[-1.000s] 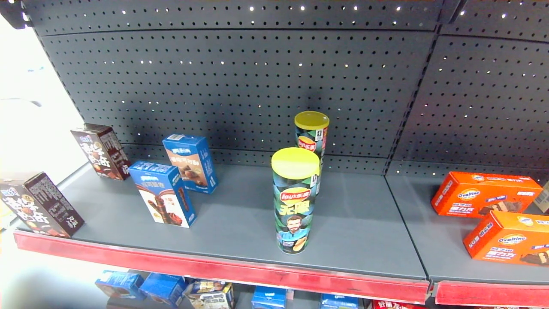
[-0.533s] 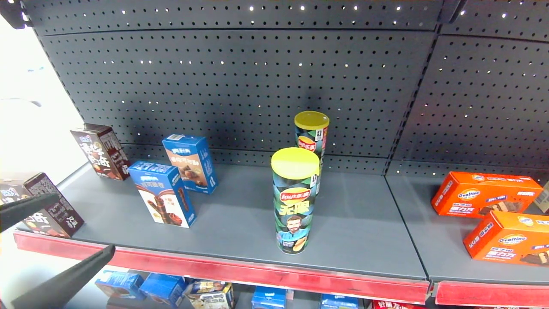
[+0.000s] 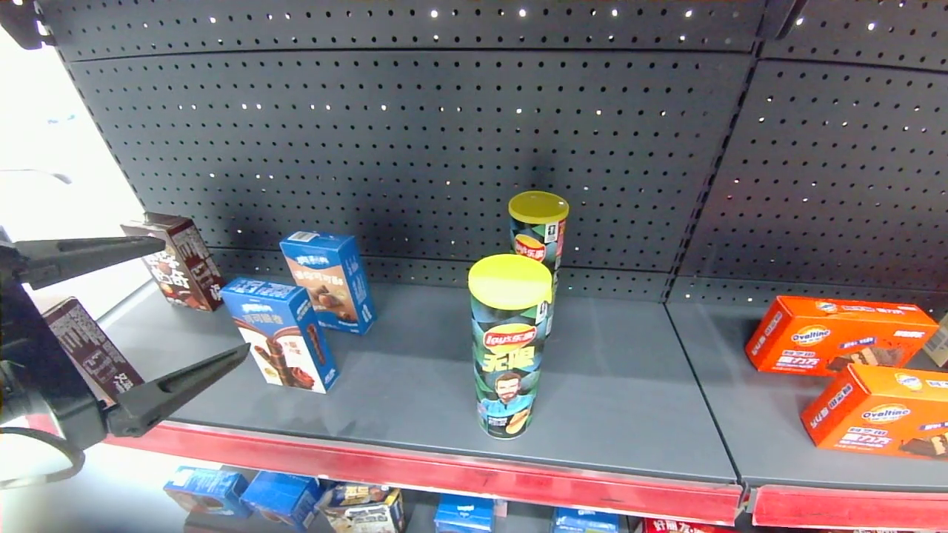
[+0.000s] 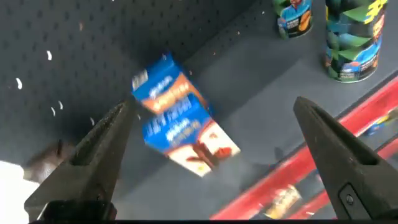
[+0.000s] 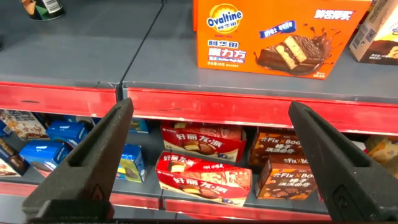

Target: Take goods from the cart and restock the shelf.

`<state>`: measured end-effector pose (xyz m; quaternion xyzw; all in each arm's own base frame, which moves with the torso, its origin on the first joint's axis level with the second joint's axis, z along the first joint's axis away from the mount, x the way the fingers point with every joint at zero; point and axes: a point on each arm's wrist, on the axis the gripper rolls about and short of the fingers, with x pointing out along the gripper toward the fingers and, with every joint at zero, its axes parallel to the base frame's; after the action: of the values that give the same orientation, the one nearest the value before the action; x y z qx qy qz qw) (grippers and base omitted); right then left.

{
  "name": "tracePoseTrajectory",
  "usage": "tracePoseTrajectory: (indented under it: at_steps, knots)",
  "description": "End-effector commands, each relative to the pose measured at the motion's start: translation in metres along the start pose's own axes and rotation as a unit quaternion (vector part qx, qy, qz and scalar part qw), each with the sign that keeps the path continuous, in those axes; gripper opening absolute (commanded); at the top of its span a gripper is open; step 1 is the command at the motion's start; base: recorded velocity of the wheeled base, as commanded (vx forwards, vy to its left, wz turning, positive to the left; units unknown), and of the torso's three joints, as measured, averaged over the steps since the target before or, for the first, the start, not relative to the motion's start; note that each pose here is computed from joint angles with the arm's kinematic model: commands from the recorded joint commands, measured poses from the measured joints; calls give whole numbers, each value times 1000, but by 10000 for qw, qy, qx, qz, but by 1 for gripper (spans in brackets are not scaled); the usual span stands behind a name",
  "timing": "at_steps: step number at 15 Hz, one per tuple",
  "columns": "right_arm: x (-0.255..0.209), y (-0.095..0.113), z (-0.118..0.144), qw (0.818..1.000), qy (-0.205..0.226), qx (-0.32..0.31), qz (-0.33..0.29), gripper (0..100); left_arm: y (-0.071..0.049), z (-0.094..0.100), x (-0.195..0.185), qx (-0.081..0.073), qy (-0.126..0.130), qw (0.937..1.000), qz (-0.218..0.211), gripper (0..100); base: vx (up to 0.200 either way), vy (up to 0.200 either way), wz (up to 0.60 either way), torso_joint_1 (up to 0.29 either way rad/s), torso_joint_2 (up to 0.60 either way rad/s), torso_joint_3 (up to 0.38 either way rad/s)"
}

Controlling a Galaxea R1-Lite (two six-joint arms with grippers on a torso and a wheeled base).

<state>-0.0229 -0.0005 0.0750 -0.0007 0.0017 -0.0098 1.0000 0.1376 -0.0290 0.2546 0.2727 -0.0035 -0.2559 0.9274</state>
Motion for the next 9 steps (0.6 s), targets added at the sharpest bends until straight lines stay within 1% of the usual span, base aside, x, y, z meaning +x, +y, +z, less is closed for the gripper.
tracePoseTrajectory:
  at_steps: [1,2,3,5,6,7,8,9]
  knots:
    - [0,0,0,10000,6,-1,-2,100,-8,8,12,145,-271,9986,-423,100,0,0,0,0,0,0]
    - [0,0,0,10000,6,-1,-2,100,-14,11,18,173,-384,9971,-639,100,0,0,0,0,0,0]
    - [0,0,0,10000,6,-1,-2,100,-16,11,23,167,-380,9962,-760,100,0,0,0,0,0,0]
    - [0,0,0,10000,6,-1,-2,100,-22,14,27,111,-448,9942,-975,100,0,0,0,0,0,0]
    - [0,0,0,10000,6,-1,-2,100,-25,11,30,59,-407,9934,-1073,100,0,0,0,0,0,0]
    - [0,0,0,10000,6,-1,-2,100,-26,9,34,-63,-409,9924,-1157,100,0,0,0,0,0,0]
    - [0,0,0,10000,6,-1,-2,100,-26,9,37,-153,-455,9913,-1225,100,0,0,0,0,0,0]
    - [0,0,0,10000,6,-1,-2,100,-26,9,41,-176,-544,9905,-1251,100,0,0,0,0,0,0]
